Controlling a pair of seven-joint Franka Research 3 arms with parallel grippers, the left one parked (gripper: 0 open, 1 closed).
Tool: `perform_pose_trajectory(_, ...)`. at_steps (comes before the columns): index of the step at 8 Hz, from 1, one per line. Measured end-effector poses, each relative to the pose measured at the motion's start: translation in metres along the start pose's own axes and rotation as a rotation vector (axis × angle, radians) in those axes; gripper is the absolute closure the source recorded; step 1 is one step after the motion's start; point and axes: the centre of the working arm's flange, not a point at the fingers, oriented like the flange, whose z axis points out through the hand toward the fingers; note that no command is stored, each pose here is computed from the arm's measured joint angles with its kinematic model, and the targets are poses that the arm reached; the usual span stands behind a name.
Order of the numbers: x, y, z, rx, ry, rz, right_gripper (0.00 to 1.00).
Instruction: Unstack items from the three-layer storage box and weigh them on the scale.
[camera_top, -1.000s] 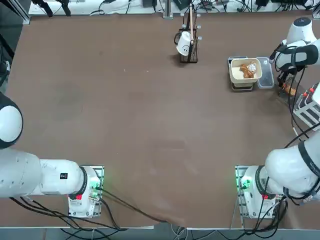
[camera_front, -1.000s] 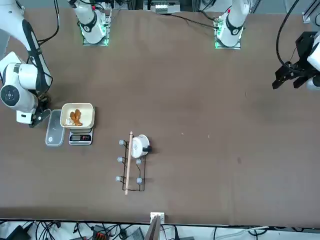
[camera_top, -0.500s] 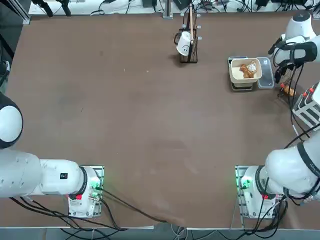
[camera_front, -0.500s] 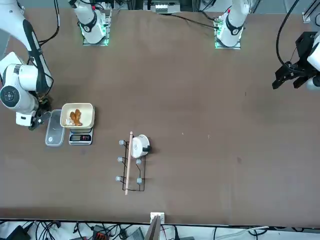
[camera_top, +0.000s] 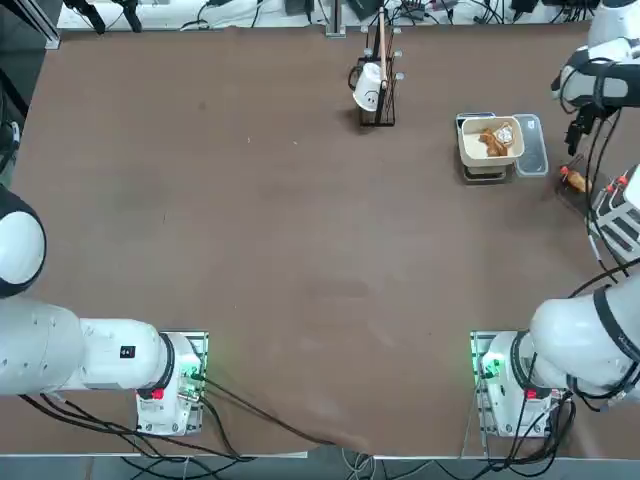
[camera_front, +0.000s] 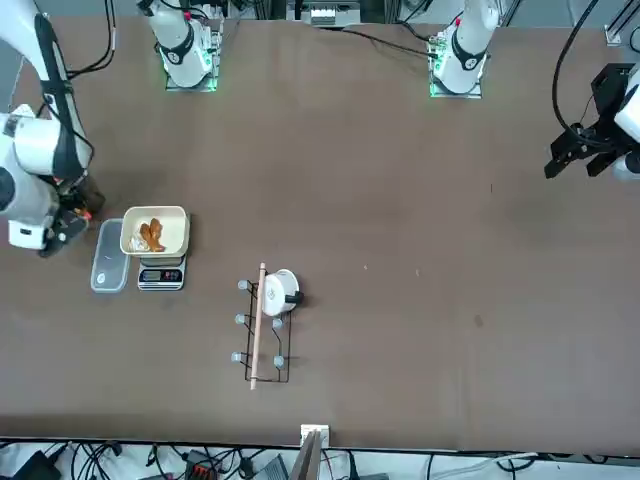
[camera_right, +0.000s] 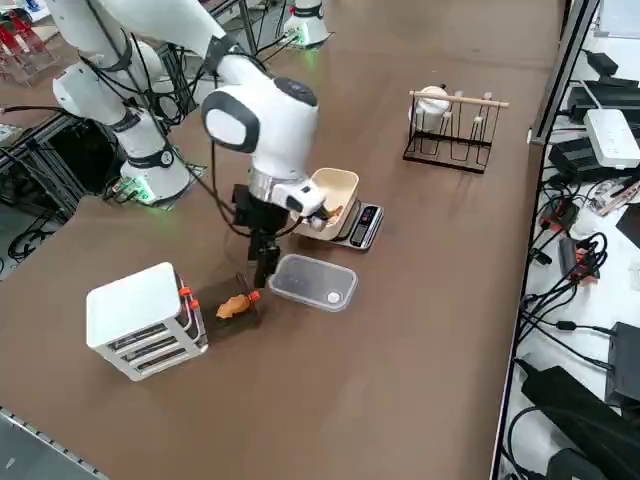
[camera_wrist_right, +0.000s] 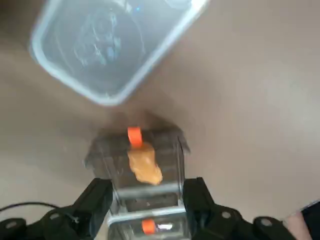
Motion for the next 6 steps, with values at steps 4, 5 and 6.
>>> perform_pose_trajectory(4,-0.039,0.005,0.061,0.061,0.017,-0.005,0.19)
perform_pose_trajectory(5,-0.038,0.001,0.07,0.07,0.019,-0.009,0.2)
perform_pose_trajectory(6,-0.035,-0.002,0.075,0.074,0.021,-0.015,0.22)
